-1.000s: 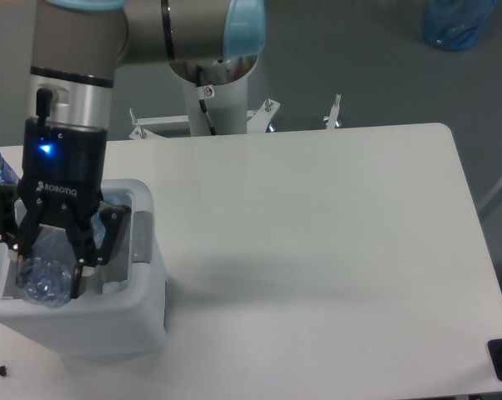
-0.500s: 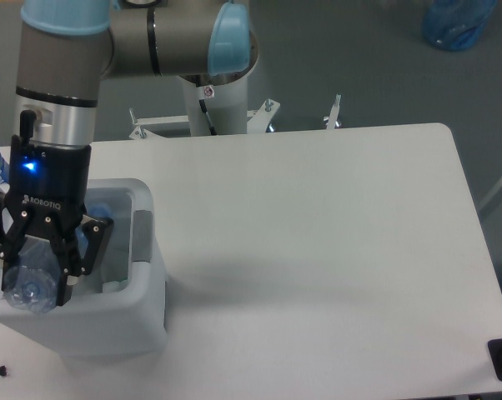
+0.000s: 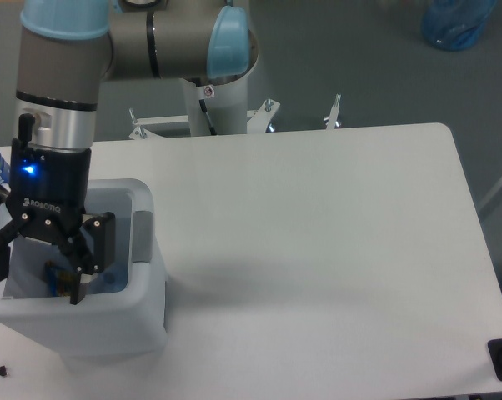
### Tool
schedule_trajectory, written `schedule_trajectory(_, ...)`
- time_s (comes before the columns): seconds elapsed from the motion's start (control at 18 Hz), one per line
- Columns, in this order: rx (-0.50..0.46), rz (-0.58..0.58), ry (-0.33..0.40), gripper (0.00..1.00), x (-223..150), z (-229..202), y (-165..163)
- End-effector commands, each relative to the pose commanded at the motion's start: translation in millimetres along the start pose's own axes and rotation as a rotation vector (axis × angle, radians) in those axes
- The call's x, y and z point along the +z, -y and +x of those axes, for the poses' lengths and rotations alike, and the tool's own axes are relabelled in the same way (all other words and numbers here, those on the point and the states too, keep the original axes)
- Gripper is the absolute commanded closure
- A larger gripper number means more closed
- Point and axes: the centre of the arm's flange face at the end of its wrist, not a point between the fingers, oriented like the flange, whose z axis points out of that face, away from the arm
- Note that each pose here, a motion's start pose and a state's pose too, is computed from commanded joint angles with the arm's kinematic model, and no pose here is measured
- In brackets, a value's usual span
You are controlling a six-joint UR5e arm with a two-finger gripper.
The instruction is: Place the trash in the trash can
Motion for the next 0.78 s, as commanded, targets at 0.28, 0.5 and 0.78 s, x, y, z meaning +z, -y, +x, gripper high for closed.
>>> schedule_trajectory(0.28, 0.018, -0.083, 0.226, 0.0, -4, -96, -24)
schedule_trajectory(0.5, 0.103, -0.234, 0.37, 0.0, 4, -152, -69)
schedule_trajectory(0.78, 0.233, -0.388, 0.38, 0.0, -25, -194, -101)
